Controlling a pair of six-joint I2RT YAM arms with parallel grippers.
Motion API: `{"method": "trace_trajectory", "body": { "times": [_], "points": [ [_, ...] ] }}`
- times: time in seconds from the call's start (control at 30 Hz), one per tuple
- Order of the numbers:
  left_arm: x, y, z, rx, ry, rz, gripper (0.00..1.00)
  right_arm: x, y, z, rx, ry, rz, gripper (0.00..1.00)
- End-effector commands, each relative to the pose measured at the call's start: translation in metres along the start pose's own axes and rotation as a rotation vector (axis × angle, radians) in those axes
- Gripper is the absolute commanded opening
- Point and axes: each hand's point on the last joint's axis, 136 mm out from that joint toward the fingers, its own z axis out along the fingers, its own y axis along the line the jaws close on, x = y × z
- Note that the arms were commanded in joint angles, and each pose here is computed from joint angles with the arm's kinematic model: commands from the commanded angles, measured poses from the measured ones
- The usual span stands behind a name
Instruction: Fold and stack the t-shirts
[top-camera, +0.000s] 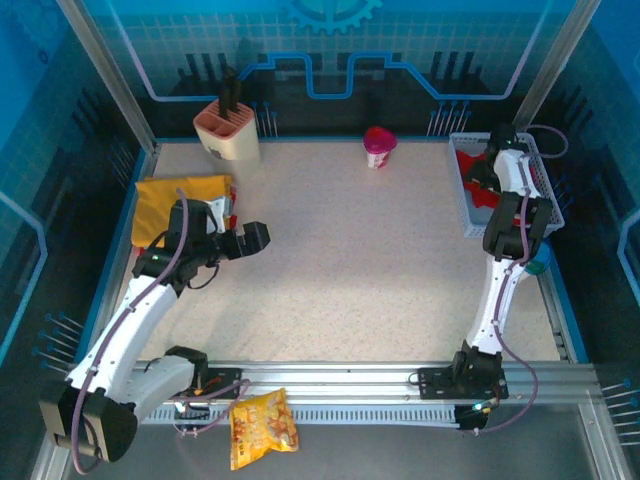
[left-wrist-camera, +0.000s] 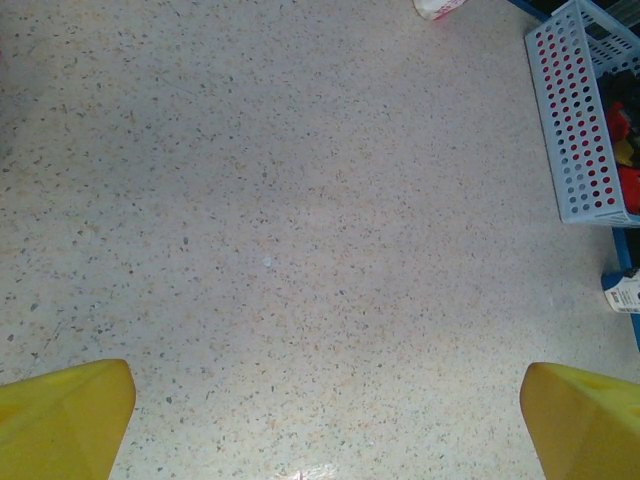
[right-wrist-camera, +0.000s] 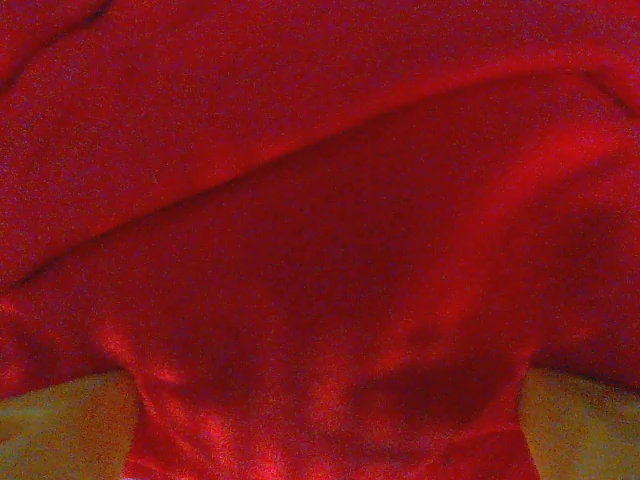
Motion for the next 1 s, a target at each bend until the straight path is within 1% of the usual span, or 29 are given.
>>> {"method": "trace_trajectory", "body": {
  "times": [0.0,0.03,0.07,0.13,0.2,0.23,0.3,0.33,0.4,0.53,0.67,0.77,0.8,0.87,0.93,0.97],
  "points": [
    [-0.005,-0.012,-0.007,0.037,-0.022,0.011,0.99,0.016,-0.009,0.011,0.006,0.090,0.008,0.72],
    [-0.006,-0.013,-0.007,0.038,-0.026,0.011,0.99,0.016,-0.008,0.010,0.000,0.090,0.009,0.59],
    [-0.007,-0.014,-0.007,0.041,-0.029,0.009,0.99,0.016,-0.008,0.007,-0.004,0.087,0.015,0.43],
    [-0.007,-0.015,-0.006,0.045,-0.032,0.008,0.99,0.011,-0.007,-0.001,-0.019,0.062,0.029,0.22],
    [-0.008,-0.017,-0.005,0.054,-0.034,0.007,0.99,-0.001,-0.007,-0.018,-0.041,0.006,0.047,0.06],
    [-0.008,-0.018,-0.004,0.057,-0.032,0.006,0.99,-0.007,-0.006,-0.027,-0.054,-0.024,0.057,0.01],
    [-0.009,-0.019,-0.002,0.062,-0.031,0.002,0.99,-0.021,-0.003,-0.051,-0.095,-0.095,0.079,0.00],
    [-0.008,-0.021,0.000,0.071,-0.030,-0.006,0.99,-0.030,-0.002,-0.070,-0.120,-0.142,0.091,0.00],
    [-0.007,-0.026,0.006,0.103,-0.025,-0.015,0.99,-0.038,0.002,-0.096,-0.156,-0.202,0.103,0.00],
    [-0.005,-0.029,0.013,0.110,-0.014,-0.020,0.99,-0.045,0.010,-0.154,-0.157,-0.364,0.063,0.00],
    [-0.003,-0.032,0.018,0.124,-0.017,-0.022,0.99,-0.029,0.008,-0.202,-0.096,-0.502,0.069,0.00],
    [0.000,-0.033,0.024,0.144,-0.021,-0.013,0.99,-0.004,0.013,-0.236,-0.083,-0.596,0.066,0.00],
    [0.001,-0.034,0.027,0.152,-0.024,-0.008,0.99,0.007,0.015,-0.246,-0.096,-0.614,0.069,0.00],
    [0.001,-0.034,0.032,0.155,-0.022,-0.002,0.99,0.026,0.024,-0.267,-0.167,-0.658,0.049,0.00],
    [0.000,-0.035,0.036,0.151,-0.011,0.003,0.99,0.047,0.040,-0.291,-0.259,-0.716,-0.022,0.00],
    [-0.001,-0.037,0.037,0.156,-0.010,0.008,0.99,0.055,0.043,-0.310,-0.293,-0.768,-0.050,0.00]
  ]
}}
